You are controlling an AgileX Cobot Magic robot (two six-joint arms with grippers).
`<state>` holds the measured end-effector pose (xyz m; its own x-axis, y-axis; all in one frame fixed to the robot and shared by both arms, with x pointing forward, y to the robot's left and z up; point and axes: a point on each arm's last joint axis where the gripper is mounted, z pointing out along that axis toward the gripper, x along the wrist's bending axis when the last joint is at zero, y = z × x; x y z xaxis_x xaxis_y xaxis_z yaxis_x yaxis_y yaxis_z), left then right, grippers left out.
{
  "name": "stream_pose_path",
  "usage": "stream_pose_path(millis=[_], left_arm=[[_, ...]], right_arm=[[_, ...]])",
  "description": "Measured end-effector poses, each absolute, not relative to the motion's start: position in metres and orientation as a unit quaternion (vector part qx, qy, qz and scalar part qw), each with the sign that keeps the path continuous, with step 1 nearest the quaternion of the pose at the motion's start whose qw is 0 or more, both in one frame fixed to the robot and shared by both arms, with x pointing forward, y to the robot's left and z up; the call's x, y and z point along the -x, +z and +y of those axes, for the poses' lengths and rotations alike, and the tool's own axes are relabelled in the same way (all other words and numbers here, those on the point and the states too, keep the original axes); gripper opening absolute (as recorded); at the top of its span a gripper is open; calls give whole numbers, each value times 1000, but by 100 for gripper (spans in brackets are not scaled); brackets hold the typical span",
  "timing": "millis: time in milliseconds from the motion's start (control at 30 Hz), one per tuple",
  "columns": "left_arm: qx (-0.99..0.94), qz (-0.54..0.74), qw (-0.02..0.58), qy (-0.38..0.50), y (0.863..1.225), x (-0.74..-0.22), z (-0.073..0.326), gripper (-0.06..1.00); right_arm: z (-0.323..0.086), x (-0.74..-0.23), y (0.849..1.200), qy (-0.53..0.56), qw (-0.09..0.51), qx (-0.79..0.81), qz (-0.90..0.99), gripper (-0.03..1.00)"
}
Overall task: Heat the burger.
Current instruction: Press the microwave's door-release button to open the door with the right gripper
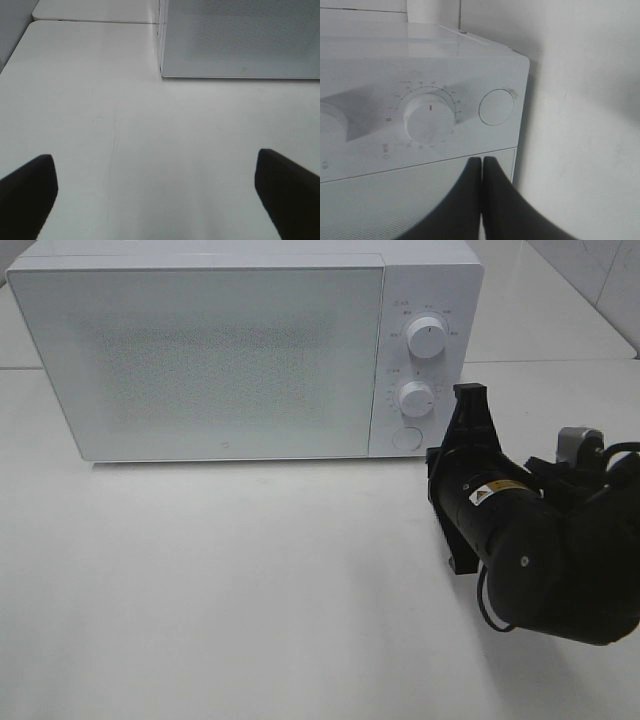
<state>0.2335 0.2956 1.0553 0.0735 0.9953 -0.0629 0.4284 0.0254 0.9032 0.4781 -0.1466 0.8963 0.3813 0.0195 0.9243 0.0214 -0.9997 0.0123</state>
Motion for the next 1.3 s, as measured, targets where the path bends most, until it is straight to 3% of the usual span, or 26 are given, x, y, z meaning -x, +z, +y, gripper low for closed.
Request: stream_pose_path(millis=[633,933,1300], left_arm=[[-607,587,410,346,1055,-234,296,100],[-607,587,410,346,1055,-234,296,100],[-607,587,410,346,1055,-234,296,100]], right_arm=[[-143,-536,875,-538,7,843,-19,1],[-156,-545,871,-532,-4,846,-10,1],[-143,-563,857,-528,17,849,-7,1]])
